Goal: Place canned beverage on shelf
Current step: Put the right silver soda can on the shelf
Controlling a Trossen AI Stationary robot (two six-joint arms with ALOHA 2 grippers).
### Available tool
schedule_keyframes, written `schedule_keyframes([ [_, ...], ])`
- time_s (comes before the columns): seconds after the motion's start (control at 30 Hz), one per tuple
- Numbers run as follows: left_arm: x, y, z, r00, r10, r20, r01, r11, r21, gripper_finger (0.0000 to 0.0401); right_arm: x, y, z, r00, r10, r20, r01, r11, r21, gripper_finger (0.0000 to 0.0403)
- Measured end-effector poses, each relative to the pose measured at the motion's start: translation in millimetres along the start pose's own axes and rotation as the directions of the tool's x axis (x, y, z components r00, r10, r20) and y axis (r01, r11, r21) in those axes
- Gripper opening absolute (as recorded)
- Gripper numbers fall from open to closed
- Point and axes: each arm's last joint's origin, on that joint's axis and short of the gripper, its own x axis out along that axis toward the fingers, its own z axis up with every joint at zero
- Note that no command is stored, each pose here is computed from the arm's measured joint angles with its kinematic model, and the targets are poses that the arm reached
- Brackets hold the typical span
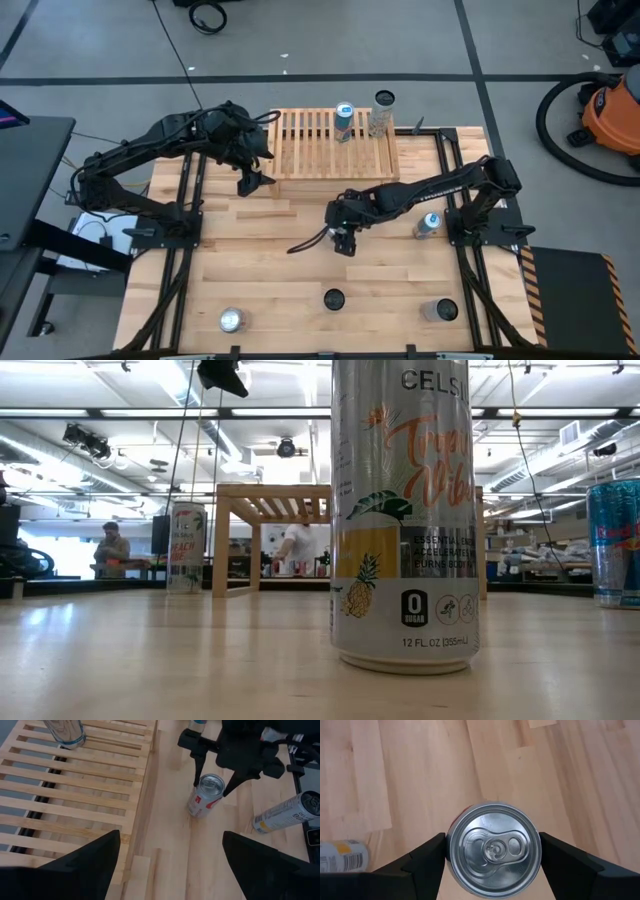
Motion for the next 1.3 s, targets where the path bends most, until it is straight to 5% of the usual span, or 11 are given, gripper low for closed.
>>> schedule_keyframes([
  [1.3,0,0,-5,0.999,-0.004,-0.052,0.001,0.998,-0.06,0.0355,-124,-88,98,0.946,-0.125,0.3,0.151,0.986,-0.065,0.0292],
])
